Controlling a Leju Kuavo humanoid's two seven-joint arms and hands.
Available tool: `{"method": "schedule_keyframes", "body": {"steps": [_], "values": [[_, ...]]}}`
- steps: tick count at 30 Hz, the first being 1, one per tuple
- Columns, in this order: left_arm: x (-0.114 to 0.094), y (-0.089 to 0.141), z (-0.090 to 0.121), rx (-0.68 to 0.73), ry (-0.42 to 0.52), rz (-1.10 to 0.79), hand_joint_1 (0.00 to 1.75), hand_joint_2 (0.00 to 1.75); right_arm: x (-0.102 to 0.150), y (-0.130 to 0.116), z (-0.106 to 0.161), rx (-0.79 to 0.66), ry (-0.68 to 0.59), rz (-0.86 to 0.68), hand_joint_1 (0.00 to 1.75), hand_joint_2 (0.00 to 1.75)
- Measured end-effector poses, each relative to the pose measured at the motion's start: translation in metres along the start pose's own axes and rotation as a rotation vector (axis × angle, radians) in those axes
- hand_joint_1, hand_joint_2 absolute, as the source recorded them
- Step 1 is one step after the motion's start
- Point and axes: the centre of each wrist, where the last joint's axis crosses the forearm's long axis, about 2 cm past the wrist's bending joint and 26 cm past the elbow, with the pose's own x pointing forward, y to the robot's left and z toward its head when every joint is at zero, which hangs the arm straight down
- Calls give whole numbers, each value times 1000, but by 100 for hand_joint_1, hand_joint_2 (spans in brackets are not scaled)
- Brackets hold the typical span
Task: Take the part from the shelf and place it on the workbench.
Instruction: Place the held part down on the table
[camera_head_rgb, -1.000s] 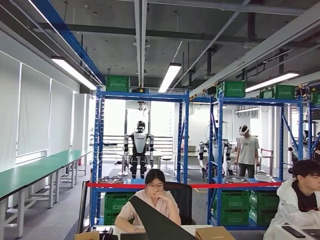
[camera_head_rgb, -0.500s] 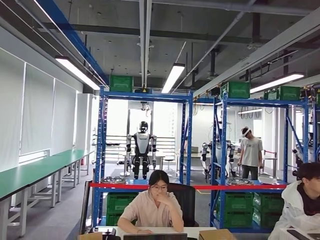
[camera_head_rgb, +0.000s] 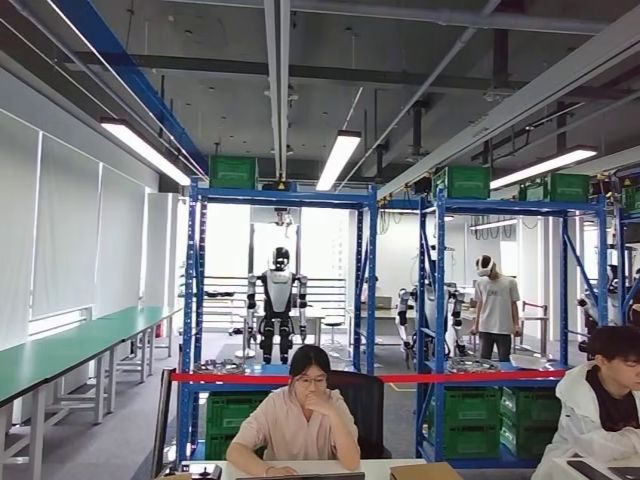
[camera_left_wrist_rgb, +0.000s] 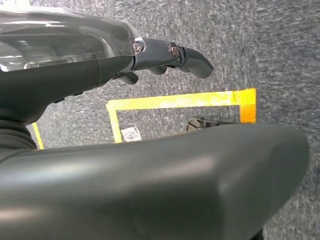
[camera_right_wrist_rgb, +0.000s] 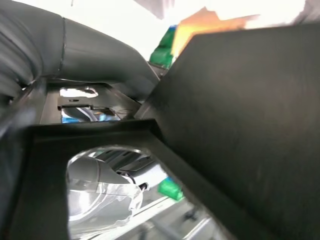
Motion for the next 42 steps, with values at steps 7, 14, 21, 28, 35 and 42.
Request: {"method": "schedule_keyframes", "body": {"steps": [7,14,21,28,35,42], "values": [[1,0,0,-3,-30,3,0,175,30,17,14,50,-104,-42,175,175],[1,0,0,-14,-38,2,0,175,54,31,20,109,-180,-29,175,175],[1,1,0,-17,-45,-7,0,175,67,42,19,158,-169,28,175,175],[1,1,-1,-21,-49,-19,0,175,70,53,14,252,-61,109,175,175],[4,1,-1,-26,-55,-28,0,175,56,57,6,320,21,165,175,175],[5,2,-2,-26,-57,-32,0,175,51,64,6,375,45,194,0,0]]}}
